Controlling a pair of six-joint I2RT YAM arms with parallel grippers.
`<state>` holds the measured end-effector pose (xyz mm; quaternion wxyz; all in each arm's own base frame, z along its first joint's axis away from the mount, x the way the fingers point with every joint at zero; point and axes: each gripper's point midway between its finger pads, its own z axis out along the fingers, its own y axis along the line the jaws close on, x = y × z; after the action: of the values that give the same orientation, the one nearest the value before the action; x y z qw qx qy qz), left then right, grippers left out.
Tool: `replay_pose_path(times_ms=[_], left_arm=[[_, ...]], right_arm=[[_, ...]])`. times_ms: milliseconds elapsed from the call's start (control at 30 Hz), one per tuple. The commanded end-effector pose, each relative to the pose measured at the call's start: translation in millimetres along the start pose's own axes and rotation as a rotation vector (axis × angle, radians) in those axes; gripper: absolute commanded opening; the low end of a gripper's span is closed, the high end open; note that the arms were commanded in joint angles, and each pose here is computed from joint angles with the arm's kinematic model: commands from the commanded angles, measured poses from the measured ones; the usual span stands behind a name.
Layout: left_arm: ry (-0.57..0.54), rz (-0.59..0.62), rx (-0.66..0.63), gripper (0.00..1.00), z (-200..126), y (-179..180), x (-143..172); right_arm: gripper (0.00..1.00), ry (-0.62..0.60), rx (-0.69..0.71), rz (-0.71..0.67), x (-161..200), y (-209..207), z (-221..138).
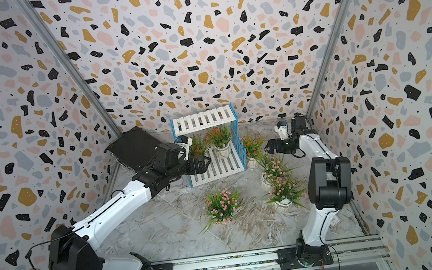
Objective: Place the baby's breath potted plants on the rack by color
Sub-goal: Pick up the baby's breath potted plant from the center of the board.
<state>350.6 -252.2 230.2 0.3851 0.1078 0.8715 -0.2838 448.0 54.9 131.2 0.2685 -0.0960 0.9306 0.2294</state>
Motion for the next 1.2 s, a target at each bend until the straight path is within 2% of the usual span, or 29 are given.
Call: replay_pose_path(times_ms=[0,167,533,733,900,1167], left_arm=[[-0.024,0.001,0.009,1.00,-3.6,-2.4,-7.6],[-0.044,0.011,-0.026,1.00,-5.7,4.3,-9.0],[-0.051,0.008,-0.087,1.00,-7.6,22.2,-2.5],[-0.038,-0.047,-0.156,1.00,-8.4,46.5,3.5],[-0.031,-0.075,-0.196,1.00,-9.6,61.4,4.5],[-0.015,-0.119,-0.205,1.00,-5.0,74.1,6.2]], right_arm=[[0.97,0.026,-0.078,-0.147,3.8,23.9,12.6],[0.97,0.034,-0.071,-0.246,9.1,33.6,32.2],[0.98,-0.016,-0.023,-0.334,7.2,35.7,61.8],[0.98,-0.046,-0.052,-0.365,7.7,46.3,70.6],[0.98,-0.020,-0.086,-0.379,13.3,53.8,76.5],[0.98,0.000,-0.115,-0.391,16.9,58.4,79.7]])
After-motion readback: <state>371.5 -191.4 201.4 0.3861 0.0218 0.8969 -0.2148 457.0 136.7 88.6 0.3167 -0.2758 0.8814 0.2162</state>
